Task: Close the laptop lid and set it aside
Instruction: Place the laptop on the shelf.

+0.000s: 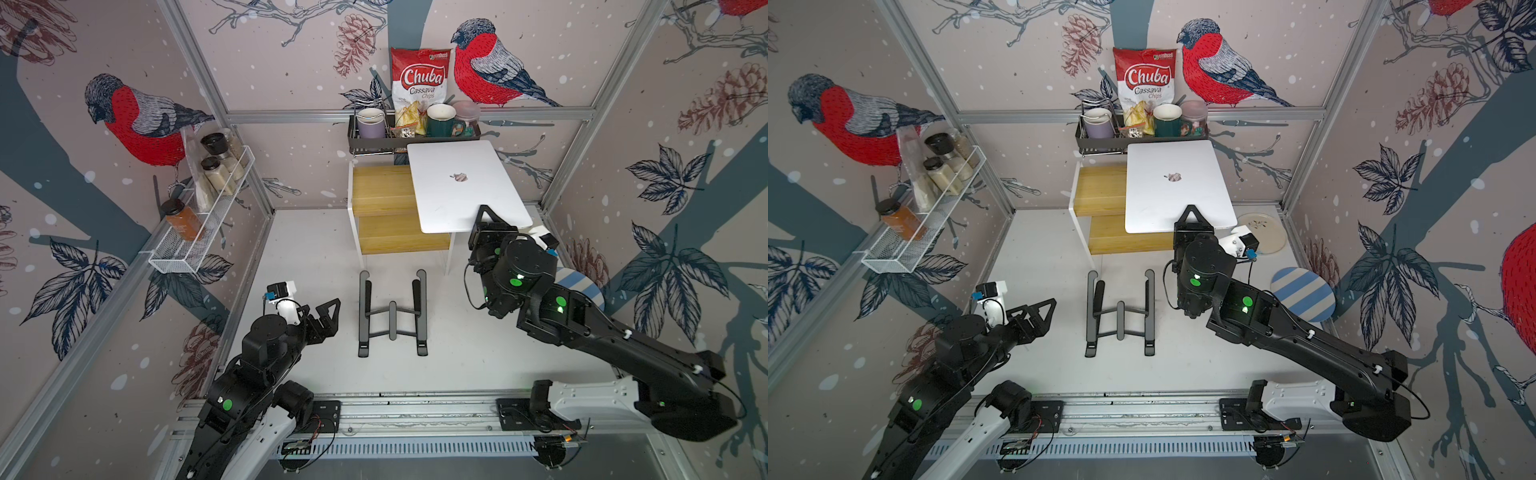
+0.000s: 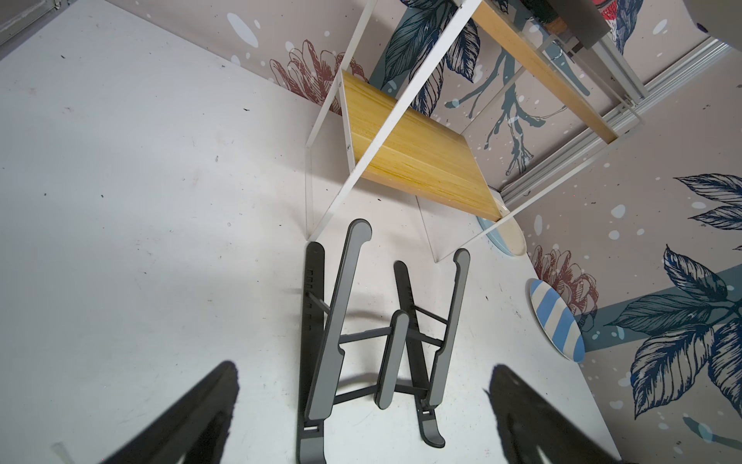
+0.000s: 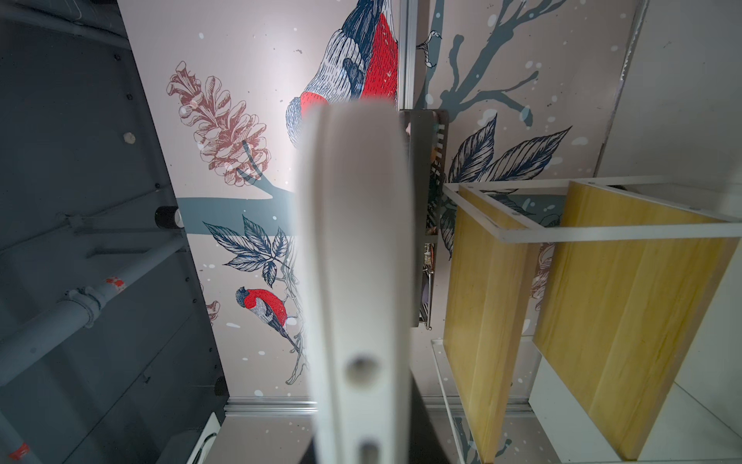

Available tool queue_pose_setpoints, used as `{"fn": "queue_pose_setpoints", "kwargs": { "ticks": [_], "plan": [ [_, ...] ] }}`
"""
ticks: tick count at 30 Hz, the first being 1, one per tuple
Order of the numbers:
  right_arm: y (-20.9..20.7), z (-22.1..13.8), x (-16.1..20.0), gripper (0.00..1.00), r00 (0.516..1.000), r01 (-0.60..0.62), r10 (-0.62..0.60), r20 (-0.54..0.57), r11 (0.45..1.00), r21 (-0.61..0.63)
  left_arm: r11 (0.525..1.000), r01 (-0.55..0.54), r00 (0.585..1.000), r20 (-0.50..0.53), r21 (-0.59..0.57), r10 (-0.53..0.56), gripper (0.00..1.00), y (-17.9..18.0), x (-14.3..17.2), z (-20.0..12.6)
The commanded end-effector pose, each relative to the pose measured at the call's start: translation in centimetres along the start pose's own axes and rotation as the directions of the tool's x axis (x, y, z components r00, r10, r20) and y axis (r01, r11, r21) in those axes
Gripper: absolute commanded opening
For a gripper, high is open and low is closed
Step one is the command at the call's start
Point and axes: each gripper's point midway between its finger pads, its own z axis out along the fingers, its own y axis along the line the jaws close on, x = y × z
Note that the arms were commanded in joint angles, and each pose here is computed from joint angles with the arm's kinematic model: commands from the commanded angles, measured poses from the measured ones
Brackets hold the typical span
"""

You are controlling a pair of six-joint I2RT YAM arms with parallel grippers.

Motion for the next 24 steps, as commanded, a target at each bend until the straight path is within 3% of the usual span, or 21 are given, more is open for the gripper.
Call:
{"fn": "queue_pose_setpoints", "kwargs": {
  "ticks": [1,13,24],
  "plan": [
    [1.7,0.1,-1.2,0.0,0.988,-0.128,0.131,0.084,0.991,-0.043,1.0,-0.003,1.0,0.007,0.012,0.003,0.96,-0.3,-0.2,0.0],
    [-1.0,3.2,5.7,0.0,0.999,-0.031,0.031,-0.012,0.999,0.021,1.0,-0.007,1.0,0.0,0.017,0.007,0.97,-0.5,-0.2,0.6],
    [-3.5,5.4,8.9,0.0,0.998,-0.005,0.01,-0.063,0.997,0.077,1.0,-0.016,1.0,-0.005,0.017,0.017,0.96,-0.5,-0.1,0.8]
  ]
}}
